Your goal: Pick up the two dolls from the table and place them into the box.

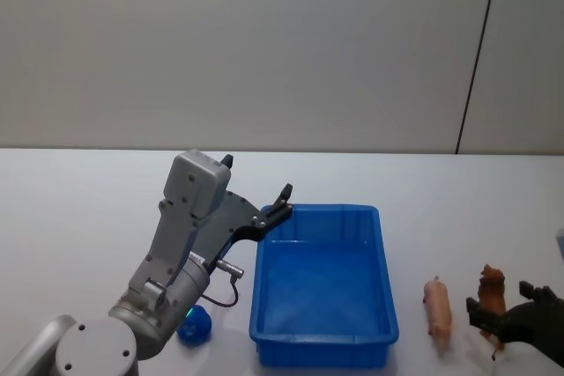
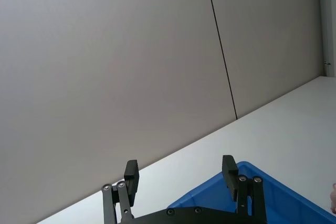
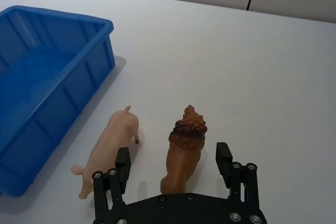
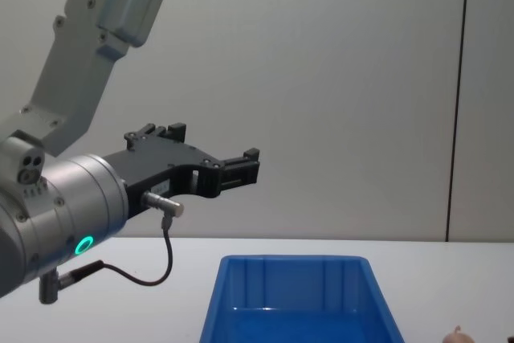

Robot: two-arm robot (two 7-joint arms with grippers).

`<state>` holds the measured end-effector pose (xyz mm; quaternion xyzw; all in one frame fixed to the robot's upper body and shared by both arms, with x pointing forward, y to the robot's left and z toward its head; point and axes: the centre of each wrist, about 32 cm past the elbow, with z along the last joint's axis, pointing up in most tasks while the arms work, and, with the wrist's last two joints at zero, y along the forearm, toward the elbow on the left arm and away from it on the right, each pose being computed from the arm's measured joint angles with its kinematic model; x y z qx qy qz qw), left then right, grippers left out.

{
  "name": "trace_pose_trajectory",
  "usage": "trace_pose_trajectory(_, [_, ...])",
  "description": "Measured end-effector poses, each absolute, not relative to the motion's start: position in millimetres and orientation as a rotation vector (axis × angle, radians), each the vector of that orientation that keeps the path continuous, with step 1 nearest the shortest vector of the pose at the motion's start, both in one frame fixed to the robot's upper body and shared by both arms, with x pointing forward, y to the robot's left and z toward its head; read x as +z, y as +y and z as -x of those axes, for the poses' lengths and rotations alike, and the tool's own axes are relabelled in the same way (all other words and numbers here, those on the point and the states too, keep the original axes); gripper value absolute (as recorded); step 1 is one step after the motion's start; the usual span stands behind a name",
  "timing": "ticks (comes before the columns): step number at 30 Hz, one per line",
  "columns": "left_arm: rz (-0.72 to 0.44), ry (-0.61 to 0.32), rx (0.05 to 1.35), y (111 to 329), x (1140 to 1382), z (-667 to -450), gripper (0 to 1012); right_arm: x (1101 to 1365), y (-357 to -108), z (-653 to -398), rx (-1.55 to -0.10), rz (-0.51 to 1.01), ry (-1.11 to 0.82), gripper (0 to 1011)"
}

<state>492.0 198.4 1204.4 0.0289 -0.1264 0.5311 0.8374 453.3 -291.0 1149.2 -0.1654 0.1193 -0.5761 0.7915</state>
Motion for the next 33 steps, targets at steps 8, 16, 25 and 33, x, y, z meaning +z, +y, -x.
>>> trace_pose_trajectory(8, [-0.061,-0.268,1.124,198,1204,-492,1001,1145,-288,-458,-1.237,0.38,0.298,1001])
trace_pose_trajectory(16, [-0.061,-0.268,1.124,198,1204,-492,1001,1141,-285,-461,-1.248,0.398,0.324,904])
trace_pose_trajectory(25, [-0.061,-0.268,1.124,198,1204,-492,1001,1138,-284,-464,-1.264,0.411,0.344,652])
trace_pose_trajectory(33, [-0.061,-0.268,1.124,198,1204,-492,1002,1137,-283,-466,-1.28,0.411,0.35,373])
